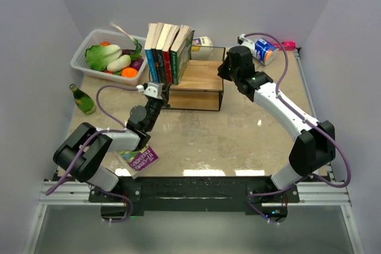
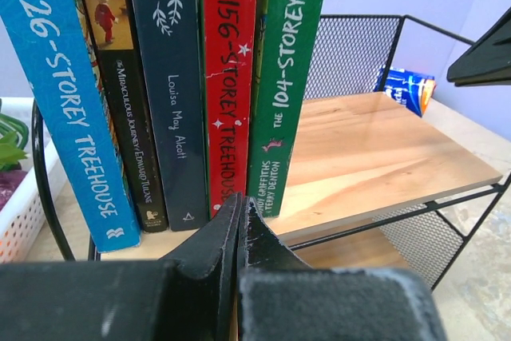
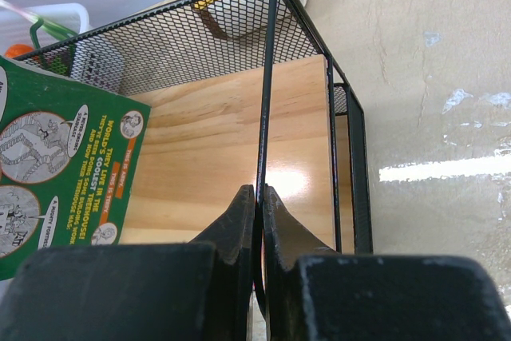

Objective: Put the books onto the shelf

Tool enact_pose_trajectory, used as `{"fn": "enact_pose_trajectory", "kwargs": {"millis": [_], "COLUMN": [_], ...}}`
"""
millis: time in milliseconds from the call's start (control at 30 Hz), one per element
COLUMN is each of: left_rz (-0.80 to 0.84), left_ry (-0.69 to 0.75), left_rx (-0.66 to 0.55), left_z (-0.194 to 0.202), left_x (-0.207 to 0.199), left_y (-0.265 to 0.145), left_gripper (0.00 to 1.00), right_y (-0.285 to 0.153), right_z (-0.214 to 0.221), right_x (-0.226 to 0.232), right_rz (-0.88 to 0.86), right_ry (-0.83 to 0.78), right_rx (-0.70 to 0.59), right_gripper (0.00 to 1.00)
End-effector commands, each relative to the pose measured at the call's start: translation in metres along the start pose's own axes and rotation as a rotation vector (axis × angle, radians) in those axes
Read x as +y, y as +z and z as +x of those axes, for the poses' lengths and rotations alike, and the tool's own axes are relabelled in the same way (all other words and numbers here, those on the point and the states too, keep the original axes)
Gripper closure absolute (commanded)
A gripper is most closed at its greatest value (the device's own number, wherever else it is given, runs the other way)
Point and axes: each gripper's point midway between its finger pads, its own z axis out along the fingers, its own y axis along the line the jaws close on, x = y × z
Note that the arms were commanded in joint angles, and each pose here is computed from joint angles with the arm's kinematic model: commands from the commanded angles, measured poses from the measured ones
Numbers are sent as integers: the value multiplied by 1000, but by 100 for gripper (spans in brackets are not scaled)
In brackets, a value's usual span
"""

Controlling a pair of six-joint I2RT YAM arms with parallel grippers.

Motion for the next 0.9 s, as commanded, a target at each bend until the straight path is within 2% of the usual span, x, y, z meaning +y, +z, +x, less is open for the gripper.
{"fn": "enact_pose_trajectory", "kwargs": {"millis": [0,867], "left_rz": [-47,-52], "left_ry": [-75,-93], "left_rx": [-542,-527], "left_z": [-136,-125], "left_x": [10,11], "left_y": [-7,8], "left_gripper": [100,100], "right_y": [3,4], "right_z": [-1,0], "right_x": [9,12], "right_rz": [-25,-35], "right_ry": [10,11], "right_rx": [11,18], "right_gripper": [100,100]}}
